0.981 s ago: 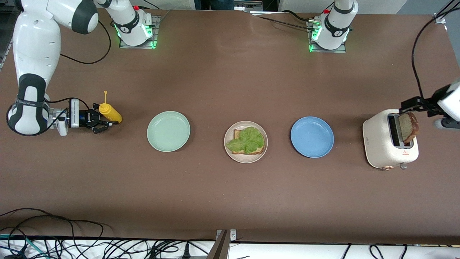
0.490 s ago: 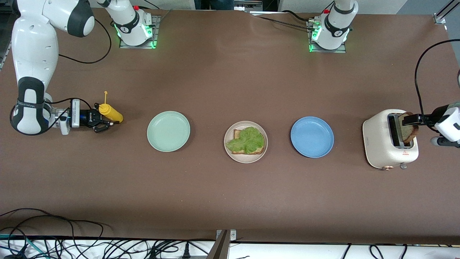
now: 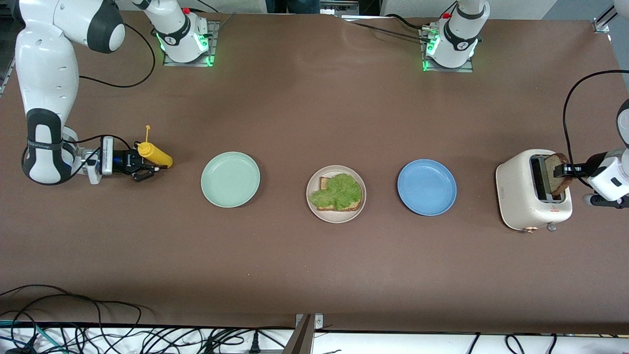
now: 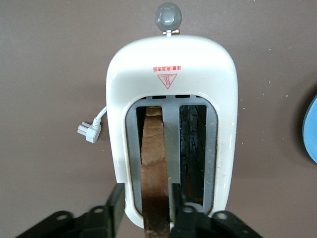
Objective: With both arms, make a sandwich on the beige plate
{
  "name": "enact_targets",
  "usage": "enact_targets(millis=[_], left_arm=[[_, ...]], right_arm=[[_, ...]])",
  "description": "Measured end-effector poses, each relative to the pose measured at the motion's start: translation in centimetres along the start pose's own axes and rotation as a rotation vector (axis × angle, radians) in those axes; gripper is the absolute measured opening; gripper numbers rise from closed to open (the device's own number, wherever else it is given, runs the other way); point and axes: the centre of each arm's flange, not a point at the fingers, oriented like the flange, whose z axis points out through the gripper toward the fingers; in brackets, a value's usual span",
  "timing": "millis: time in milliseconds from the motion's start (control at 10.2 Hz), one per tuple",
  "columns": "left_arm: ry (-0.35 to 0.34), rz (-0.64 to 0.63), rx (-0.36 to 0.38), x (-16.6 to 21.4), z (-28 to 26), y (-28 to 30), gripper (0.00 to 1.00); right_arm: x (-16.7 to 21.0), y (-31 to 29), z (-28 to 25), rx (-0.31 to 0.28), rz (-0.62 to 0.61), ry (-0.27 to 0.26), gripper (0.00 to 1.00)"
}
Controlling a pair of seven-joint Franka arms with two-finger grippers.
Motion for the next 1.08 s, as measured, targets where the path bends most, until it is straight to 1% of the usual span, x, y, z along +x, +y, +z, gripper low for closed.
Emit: enact_targets(millis=[98, 196, 294, 588, 687, 785, 883, 1079], left_arm=[[0.003, -0.001, 0.001, 0.0, -0.1, -0.1, 0.29], [0.004, -0.001, 0.001, 0.0, -0.2, -0.1, 0.16], [0.007, -0.001, 0.002, 0.1, -0.4, -0.1, 0.12], [0.031, 0.01, 0.012, -0.5, -3.1, -0.1, 0.12], [0.04, 0.017, 0.016, -1.2, -4.8, 0.1, 0.09], [0.043, 0.024, 0.02, -2.0, -6.6, 0.7, 0.09], [0.043, 0.038, 0.022, -2.8, -8.5, 1.7, 0.09], [0.047, 0.101, 0.027, -3.8, -13.5, 5.9, 0.09]], right_arm=[[0.0, 0.0, 0.0, 0.001, -0.001, 0.003, 0.61], [0.1, 0.1, -0.1, 0.0, -0.004, 0.002, 0.74], [0.3, 0.3, -0.4, -0.002, -0.01, 0.004, 0.88], [0.6, 0.2, -2.8, -0.007, -0.014, 0.015, 0.89], [0.7, 0.0, -4.5, -0.004, -0.012, 0.006, 0.89], [1.0, 0.1, -6.4, 0.001, 0.002, -0.017, 0.89], [2.2, 0.9, -8.5, 0.015, 0.021, -0.047, 0.89], [7.8, 4.5, -11.7, 0.06, 0.102, -0.118, 0.89]])
